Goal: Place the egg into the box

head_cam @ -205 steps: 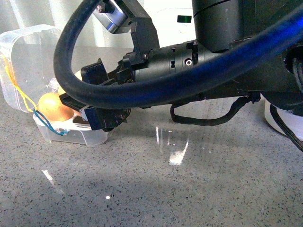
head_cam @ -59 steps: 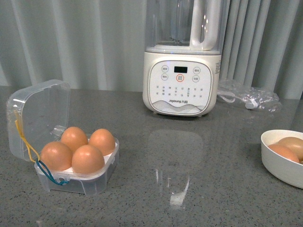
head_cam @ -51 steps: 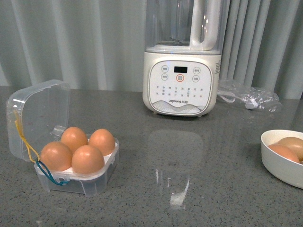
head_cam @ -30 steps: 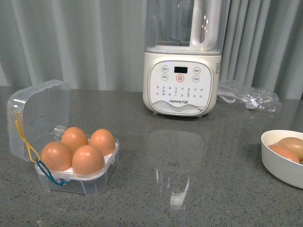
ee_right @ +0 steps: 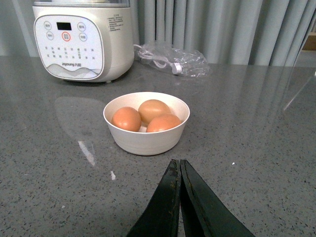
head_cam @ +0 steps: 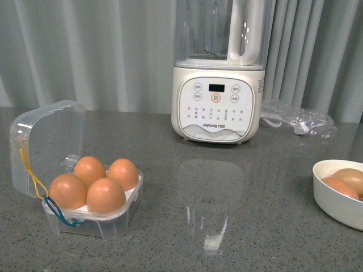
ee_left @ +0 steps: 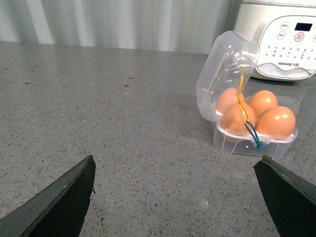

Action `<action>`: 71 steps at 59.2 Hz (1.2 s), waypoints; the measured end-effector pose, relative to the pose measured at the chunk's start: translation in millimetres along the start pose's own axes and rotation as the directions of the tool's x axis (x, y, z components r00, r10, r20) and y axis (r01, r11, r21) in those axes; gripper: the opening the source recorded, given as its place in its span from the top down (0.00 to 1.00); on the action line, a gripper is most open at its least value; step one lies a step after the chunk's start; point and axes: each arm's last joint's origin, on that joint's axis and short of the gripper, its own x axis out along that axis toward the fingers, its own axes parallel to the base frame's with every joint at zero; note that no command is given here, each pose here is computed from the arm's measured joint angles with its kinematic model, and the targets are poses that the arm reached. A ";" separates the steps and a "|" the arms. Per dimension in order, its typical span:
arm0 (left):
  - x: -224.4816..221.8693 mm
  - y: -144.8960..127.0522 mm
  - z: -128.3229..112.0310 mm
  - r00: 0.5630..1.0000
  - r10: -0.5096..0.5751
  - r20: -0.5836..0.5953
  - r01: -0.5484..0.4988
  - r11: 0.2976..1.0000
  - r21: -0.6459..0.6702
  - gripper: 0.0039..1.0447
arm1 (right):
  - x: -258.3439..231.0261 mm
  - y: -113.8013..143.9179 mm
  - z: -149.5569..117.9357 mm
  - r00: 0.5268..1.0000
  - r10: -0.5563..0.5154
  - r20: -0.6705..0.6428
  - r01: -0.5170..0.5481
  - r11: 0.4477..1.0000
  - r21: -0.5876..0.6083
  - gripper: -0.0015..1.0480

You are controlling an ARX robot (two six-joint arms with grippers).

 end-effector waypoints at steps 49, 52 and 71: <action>0.0 0.0 0.0 1.000 0.000 0.000 0.000 1.000 0.000 0.06 | 0.0 0.0 0.1 1.000 0.000 0.000 0.000 1.000 0.002 0.07; 0.0 0.0 0.0 1.000 -0.001 0.000 0.001 1.000 0.000 0.06 | 0.0 0.0 0.0 1.000 0.000 0.000 0.000 1.000 0.002 0.07; 14.6 -2.6 11.8 0.962 0.203 -0.181 -0.227 0.966 -0.125 0.06 | 0.0 0.0 0.0 1.000 0.000 0.000 0.000 1.000 0.002 0.07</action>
